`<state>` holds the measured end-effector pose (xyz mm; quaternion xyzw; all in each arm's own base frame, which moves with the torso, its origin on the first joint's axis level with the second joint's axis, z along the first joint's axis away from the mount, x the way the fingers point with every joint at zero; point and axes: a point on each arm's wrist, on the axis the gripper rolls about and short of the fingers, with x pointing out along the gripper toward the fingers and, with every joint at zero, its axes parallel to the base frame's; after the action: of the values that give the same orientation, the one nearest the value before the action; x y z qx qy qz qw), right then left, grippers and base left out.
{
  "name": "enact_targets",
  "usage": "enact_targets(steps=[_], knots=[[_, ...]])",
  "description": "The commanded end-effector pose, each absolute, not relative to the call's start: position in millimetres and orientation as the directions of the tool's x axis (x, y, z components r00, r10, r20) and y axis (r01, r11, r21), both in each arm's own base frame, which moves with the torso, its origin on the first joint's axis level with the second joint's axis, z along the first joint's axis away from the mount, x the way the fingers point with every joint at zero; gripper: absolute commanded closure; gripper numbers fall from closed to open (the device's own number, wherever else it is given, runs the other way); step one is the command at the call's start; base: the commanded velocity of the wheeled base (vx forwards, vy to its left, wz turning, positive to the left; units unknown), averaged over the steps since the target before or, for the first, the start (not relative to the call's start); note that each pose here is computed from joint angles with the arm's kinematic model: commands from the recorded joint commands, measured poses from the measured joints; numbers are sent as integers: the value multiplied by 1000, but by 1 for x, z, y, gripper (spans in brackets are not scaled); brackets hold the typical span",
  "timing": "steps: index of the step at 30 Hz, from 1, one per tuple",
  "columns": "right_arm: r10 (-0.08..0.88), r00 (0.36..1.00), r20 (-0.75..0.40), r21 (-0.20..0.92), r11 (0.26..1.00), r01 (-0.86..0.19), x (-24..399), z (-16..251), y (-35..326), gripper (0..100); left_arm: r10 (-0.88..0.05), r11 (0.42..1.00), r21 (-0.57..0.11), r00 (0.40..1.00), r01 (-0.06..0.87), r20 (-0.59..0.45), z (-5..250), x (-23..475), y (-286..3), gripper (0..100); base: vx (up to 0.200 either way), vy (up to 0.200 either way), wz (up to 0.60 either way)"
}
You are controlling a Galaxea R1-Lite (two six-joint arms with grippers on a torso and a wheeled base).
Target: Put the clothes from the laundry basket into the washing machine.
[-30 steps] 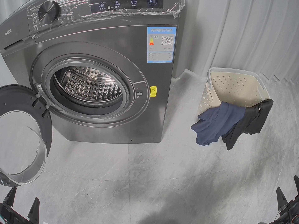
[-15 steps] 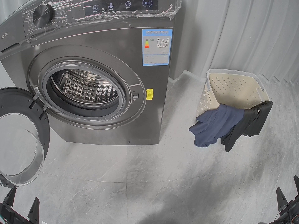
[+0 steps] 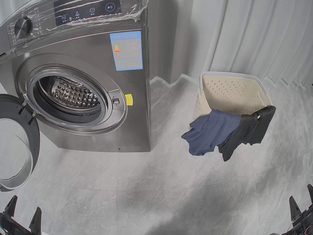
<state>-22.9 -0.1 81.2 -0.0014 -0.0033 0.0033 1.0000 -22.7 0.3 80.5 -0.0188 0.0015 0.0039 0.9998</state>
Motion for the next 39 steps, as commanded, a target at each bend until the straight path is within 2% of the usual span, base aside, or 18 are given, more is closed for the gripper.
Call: enact_targets(steps=[1,8,20,32,39], knots=[[6,1000,-3,-3,1000,-6,-22,76,0,0,8,999,-38,1000,-8,-5,77,-23,0,0,0,0,0],[6,1000,-3,-3,1000,-6,-22,76,0,0,8,999,-40,1000,-8,-5,77,-23,0,0,0,0,0],[8,1000,-3,-3,1000,-8,-22,76,0,0,8,999,-40,1000,-8,-6,76,-23,0,0,0,-200,0],[6,1000,-3,-3,1000,-6,-22,76,0,0,8,999,-40,1000,-8,-6,76,-23,0,0,0,0,0],[6,1000,-3,-3,1000,-6,-22,76,0,0,8,999,-40,1000,-8,-5,77,-23,0,0,0,-200,0]])
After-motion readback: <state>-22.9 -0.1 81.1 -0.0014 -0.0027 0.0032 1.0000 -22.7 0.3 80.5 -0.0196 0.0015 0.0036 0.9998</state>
